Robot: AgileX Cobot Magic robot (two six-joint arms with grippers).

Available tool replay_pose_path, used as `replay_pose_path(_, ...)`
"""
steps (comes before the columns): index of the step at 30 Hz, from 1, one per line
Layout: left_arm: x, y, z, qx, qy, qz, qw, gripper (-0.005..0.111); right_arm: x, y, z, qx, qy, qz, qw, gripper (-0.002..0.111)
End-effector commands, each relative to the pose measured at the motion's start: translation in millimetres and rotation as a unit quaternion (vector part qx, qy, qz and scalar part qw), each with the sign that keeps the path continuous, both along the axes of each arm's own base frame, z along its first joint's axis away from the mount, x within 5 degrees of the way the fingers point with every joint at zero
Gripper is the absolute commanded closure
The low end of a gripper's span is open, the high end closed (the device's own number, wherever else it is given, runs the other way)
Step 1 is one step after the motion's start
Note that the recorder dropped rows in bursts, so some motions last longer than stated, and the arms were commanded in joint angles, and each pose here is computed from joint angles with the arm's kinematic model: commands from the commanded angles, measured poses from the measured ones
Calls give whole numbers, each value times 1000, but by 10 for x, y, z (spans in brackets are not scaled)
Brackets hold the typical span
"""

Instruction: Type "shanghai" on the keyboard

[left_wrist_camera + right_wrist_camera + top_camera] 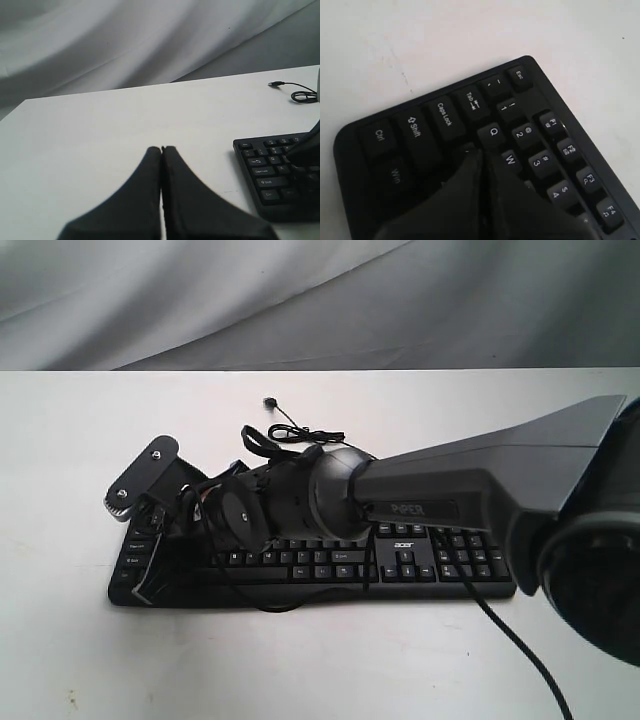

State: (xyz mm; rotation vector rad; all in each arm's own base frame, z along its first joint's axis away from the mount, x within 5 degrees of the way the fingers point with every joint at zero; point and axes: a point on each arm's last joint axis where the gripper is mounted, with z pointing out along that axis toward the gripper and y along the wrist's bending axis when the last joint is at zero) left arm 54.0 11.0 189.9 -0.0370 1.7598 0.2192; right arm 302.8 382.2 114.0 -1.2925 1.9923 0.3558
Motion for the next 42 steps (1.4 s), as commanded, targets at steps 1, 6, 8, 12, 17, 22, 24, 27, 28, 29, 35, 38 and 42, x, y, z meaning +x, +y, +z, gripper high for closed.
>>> replay_pose_path(1,1,-6,-4,-2,-5,-4,1000,107,39,-24,31,1,-13,1,1000,108)
replay_pose_path(6,1,-6,-4,-2,-5,-4,1000,107,39,-24,31,1,-13,1,1000,108)
replay_pose_path(8,1,-6,-4,-2,-5,-4,1000,107,47,-32,-1,-4,-13,3,1000,108)
replay_pose_path(12,1,-6,-4,-2,-5,-4,1000,107,57,-40,-25,-5,-13,2,1000,108)
replay_pose_path(17,1,-6,-4,-2,-5,-4,1000,107,64,-36,-19,-2,-16,1,1000,108)
replay_pose_path(22,1,-6,-4,-2,-5,-4,1000,107,64,-36,-19,-2,-16,1,1000,108)
replay_pose_path(24,1,-6,-4,-2,-5,-4,1000,107,62,-37,-35,-4,-14,1,1000,108)
replay_pose_path(27,1,-6,-4,-2,-5,-4,1000,107,44,-37,-151,-16,-3,3,1000,108)
replay_pose_path(28,1,-6,-4,-2,-5,-4,1000,107,40,-40,-172,-19,0,4,1000,108)
replay_pose_path(29,1,-6,-4,-2,-5,-4,1000,107,40,-40,-172,-19,0,4,1000,108)
replay_pose_path(35,1,-6,-4,-2,-5,-4,1000,107,90,-97,150,-11,-22,8,1000,108)
replay_pose_path(38,1,-6,-4,-2,-5,-4,1000,107,114,-219,287,-20,-15,3,1000,108)
replay_pose_path(42,1,-6,-4,-2,-5,-4,1000,107,60,-427,308,-22,-17,-10,1000,108)
